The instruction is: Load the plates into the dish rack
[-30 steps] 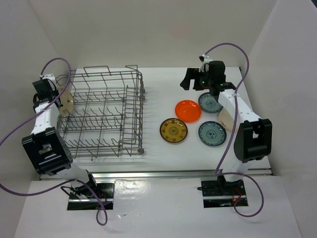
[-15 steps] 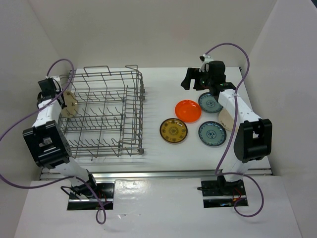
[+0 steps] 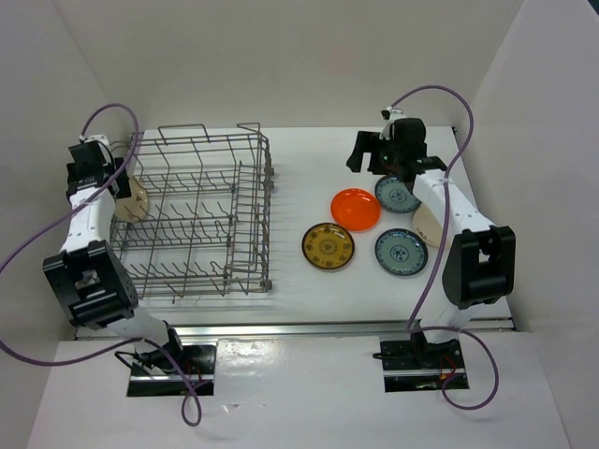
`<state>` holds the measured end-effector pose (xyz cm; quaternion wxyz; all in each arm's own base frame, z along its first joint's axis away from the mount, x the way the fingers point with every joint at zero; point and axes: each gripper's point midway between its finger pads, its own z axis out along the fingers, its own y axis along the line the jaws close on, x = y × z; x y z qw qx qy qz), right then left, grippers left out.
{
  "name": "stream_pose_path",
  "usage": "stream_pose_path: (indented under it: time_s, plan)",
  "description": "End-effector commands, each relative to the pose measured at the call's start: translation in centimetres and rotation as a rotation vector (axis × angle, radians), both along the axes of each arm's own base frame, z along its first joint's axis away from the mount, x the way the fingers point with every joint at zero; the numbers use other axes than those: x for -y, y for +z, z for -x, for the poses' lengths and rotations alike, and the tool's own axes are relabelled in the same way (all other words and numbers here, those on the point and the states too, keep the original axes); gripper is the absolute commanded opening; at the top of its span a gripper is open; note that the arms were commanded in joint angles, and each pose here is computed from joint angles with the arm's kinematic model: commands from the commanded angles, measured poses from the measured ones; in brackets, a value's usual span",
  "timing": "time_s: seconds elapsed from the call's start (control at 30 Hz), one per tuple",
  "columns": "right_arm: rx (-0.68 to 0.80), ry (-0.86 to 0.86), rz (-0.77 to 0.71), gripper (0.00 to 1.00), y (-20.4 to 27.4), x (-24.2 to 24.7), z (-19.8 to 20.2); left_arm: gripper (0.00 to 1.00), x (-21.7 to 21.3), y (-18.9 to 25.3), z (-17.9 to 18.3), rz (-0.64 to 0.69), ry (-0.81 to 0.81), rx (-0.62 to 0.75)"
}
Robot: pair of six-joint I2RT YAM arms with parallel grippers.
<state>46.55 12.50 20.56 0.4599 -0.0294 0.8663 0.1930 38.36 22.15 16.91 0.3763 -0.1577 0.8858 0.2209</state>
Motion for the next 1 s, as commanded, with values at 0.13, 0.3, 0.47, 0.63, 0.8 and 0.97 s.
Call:
stream_pose_path:
  time_s: [0.13, 0.3, 0.47, 0.63, 0.8, 0.97]
  plan:
    - [-0.132, -0.174, -0.011, 1.00, -2.8, 4.5, 2.3, 0.91, 6.2, 12.4, -0.7, 0.079, -0.174, 0.380]
    - [-0.180, -0.235, -0.016, 1.00, -4.5, 7.4, 3.6, 0.92, 13.3, 15.1, -0.6, 0.230, -0.418, 0.485]
    - [-0.222, -0.240, -0.028, 1.00, -5.4, 8.1, 5.7, 0.94, 19.3, 15.6, 0.2, 0.374, -0.595, 0.486]
    - [-0.251, -0.195, -0.095, 0.98, -7.5, 6.9, 7.4, 0.96, 22.9, 16.2, 0.6, 0.482, -0.675, 0.500]
    - [-0.279, -0.196, -0.161, 0.88, -8.8, 6.0, 7.2, 0.96, 26.5, 15.4, 0.7, 0.534, -0.766, 0.448]
    - [-0.330, -0.244, -0.147, 0.87, -11.3, 6.6, 7.5, 0.97, 27.1, 15.0, 0.9, 0.534, -0.778, 0.426]
